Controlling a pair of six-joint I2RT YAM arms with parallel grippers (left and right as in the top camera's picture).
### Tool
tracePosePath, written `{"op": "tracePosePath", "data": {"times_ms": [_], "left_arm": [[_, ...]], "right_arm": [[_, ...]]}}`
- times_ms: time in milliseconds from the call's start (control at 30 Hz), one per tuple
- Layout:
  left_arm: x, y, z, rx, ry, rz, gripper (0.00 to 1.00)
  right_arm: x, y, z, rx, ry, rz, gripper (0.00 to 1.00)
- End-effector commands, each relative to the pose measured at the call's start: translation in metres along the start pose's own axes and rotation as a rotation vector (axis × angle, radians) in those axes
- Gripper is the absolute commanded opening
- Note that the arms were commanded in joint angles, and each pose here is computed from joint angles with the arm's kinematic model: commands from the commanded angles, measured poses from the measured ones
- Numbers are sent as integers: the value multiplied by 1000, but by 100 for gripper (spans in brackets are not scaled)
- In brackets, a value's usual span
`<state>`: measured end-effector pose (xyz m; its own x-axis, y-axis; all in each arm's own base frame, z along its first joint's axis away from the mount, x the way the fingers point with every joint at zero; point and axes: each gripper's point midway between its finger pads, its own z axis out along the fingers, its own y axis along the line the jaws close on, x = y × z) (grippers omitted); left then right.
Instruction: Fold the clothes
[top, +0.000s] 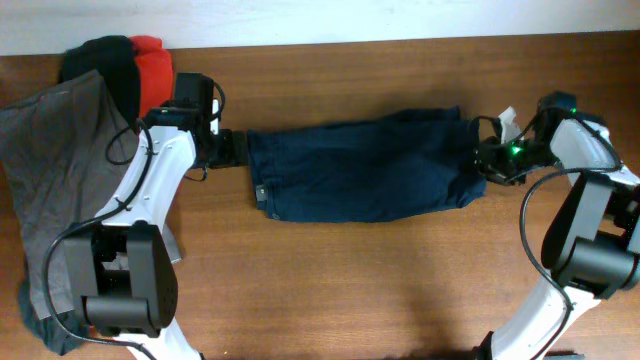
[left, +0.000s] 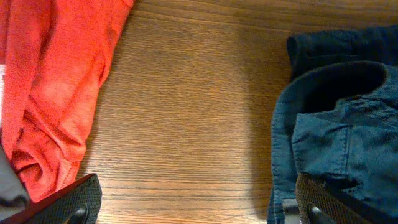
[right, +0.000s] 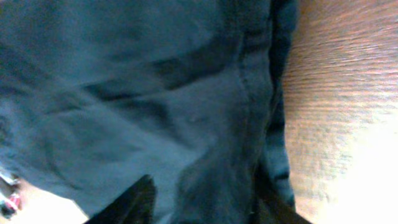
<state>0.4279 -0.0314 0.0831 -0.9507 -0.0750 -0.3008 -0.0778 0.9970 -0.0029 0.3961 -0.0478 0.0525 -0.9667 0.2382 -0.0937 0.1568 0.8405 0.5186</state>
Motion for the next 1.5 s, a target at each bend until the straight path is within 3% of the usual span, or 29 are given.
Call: {"op": "tracePosePath", "data": {"times_ms": [0,67,167,233,267,367,433,600,900,1233,1467], "left_arm": [[-9,-17,-7,65,-17,40,98],[-11,-26,-9,96,-21,53,96],[-12,-38,-10,107,-33,91,81],[-16,-43,-7,111,-53,100,47],[-17,-45,-3,115,-53,102,35],[-9,-49,15,110,-7,111,15],[-4,-51,26,111,17,115,8],[-7,-66,31,167,8,126,2],[-16,-100,26,226,-60,180,2],[-26,-146,33,272,-155,264,2],[-20,-142,46,229,-126,267,1]], "right_arm": [[-29,32,-62,69,-136,-107,55],[-32,46,-73,75,-147,-146,54],[-33,77,-64,72,-133,-229,36],[-25,98,-39,82,-79,-291,18],[-19,110,-24,72,-42,-319,8],[-4,135,12,56,41,-362,4],[1,151,31,49,63,-399,4],[11,162,73,82,118,-429,4],[14,148,120,96,173,-413,4],[-63,139,122,230,-127,-440,4],[-117,80,82,487,-335,-306,8]]}}
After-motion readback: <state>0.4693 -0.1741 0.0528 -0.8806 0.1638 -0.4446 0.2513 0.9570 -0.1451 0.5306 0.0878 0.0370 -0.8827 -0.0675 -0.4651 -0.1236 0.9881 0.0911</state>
